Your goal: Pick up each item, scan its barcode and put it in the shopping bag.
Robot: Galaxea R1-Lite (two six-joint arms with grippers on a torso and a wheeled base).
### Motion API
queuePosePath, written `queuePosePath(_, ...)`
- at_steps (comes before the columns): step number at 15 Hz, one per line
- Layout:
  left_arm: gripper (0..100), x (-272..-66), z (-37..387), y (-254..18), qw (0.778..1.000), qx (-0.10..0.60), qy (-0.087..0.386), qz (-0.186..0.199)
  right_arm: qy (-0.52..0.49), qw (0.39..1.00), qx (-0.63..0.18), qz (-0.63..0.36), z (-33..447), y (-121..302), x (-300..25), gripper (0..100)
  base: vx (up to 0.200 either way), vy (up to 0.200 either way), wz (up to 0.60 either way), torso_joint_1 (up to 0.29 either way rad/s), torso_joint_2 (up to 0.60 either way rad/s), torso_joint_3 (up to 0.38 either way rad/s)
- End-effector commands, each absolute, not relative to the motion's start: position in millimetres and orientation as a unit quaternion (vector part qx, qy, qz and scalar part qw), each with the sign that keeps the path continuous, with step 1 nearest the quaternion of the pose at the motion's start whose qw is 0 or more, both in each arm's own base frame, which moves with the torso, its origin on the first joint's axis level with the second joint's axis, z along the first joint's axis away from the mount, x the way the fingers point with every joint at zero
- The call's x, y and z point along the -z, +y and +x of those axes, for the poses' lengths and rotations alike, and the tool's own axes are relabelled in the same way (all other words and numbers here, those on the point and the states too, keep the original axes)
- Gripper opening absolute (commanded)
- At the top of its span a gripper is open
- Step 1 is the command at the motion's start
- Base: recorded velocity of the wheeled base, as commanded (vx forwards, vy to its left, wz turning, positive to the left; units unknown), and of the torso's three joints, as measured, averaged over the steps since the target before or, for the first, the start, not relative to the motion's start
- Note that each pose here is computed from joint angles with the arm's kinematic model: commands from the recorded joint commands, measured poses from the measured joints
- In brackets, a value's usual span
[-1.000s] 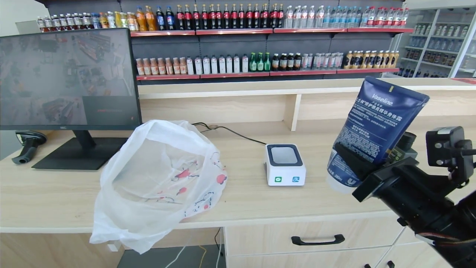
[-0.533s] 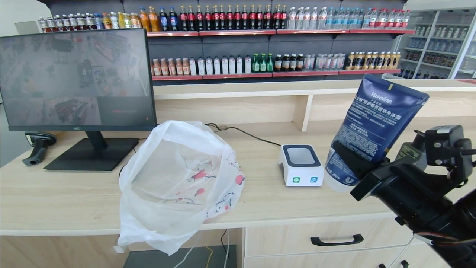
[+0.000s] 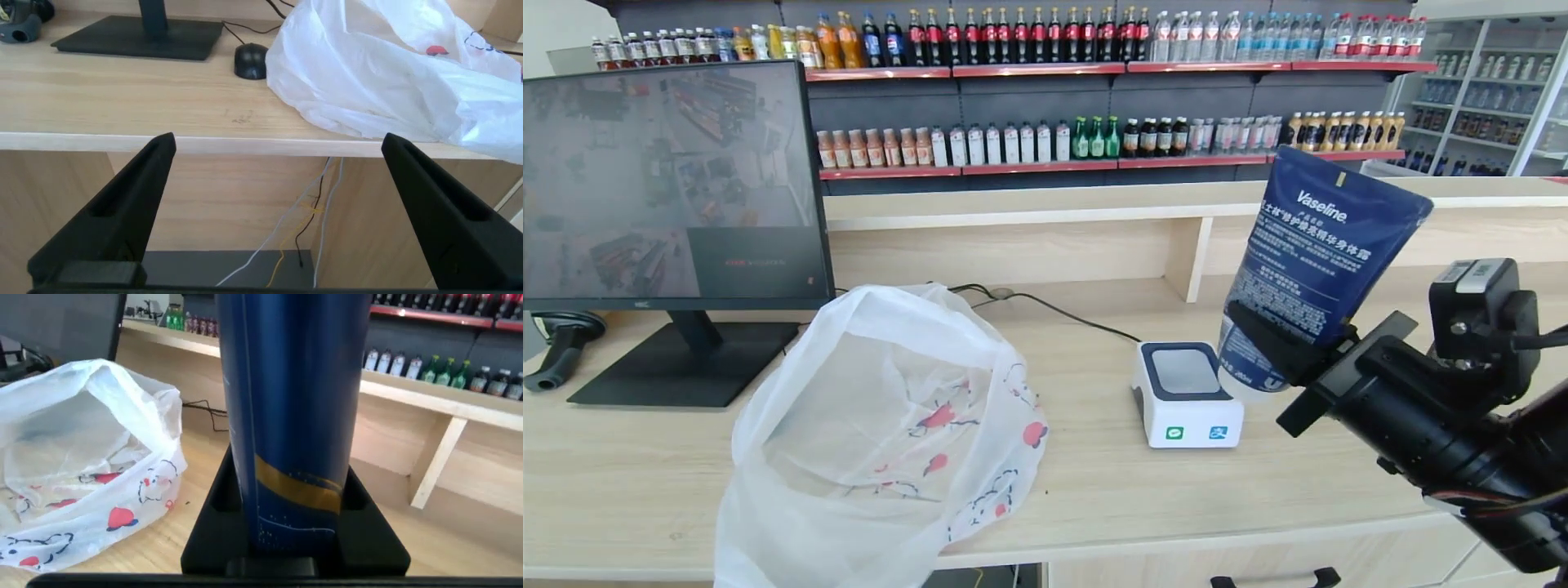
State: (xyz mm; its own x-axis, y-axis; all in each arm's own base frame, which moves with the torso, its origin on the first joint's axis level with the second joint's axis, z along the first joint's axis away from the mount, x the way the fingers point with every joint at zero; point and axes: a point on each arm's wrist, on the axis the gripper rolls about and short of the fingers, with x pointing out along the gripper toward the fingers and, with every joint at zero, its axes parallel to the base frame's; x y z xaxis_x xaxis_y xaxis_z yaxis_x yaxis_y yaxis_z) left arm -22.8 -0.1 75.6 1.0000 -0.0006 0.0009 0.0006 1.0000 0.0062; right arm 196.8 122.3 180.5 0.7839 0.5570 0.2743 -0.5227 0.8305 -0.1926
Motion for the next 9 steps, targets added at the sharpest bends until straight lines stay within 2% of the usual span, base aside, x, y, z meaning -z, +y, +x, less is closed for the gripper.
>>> queuePosePath(1,100,-75.6,-22.8,0.0,1.000,0.001,-0.001,0.003,-0.162,0.941,-0.284,-0.082,205.2,124.7,-176.5,0,0.000,0.000,0.00,0.000,0.00,0.000)
queuePosePath(9,100,-76.0,-22.8,0.0,1.000,0.001,-0.002,0.002,-0.203,0.908,-0.262,-0.256,247.0,135.2,-164.7,0,0.000,0.000,0.00,0.000,0.00,0.000)
